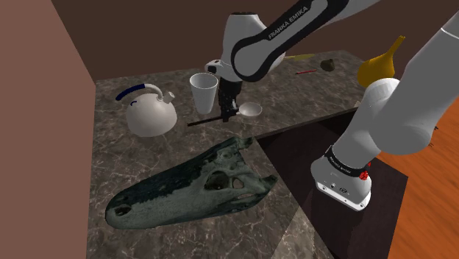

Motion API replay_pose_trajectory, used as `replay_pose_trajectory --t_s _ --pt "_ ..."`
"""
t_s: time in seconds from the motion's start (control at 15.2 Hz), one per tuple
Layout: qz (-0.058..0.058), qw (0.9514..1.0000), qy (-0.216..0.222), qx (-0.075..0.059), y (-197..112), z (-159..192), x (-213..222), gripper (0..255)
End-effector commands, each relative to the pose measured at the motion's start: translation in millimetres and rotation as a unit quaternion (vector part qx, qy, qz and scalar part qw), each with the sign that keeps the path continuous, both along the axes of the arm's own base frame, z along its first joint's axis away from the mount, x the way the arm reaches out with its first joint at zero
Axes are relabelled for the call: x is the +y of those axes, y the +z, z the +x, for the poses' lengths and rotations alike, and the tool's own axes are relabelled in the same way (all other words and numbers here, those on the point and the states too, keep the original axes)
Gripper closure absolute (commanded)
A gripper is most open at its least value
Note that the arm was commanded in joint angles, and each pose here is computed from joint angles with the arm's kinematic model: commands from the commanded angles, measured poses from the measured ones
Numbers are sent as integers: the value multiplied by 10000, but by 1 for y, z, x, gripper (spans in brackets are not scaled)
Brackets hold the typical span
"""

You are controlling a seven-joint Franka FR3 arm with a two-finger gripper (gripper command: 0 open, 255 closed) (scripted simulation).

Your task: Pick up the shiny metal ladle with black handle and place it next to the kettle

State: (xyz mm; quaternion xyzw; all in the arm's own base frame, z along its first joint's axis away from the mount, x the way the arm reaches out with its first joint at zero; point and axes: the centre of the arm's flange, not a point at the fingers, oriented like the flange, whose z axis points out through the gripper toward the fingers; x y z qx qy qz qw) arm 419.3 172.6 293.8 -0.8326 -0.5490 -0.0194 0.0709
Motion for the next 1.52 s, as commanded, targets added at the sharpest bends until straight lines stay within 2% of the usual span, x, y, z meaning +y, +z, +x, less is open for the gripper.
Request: replay_pose_trajectory --t_s 0.0,0.86,1.39,1.45 --pt "0 10000 0 -3 -11 -1 0 255" --pt "0 10000 0 -3 -82 -1 0 255" --pt "0 10000 0 -3 -82 -1 0 255" --pt "0 10000 0 -3 -82 -1 0 0"
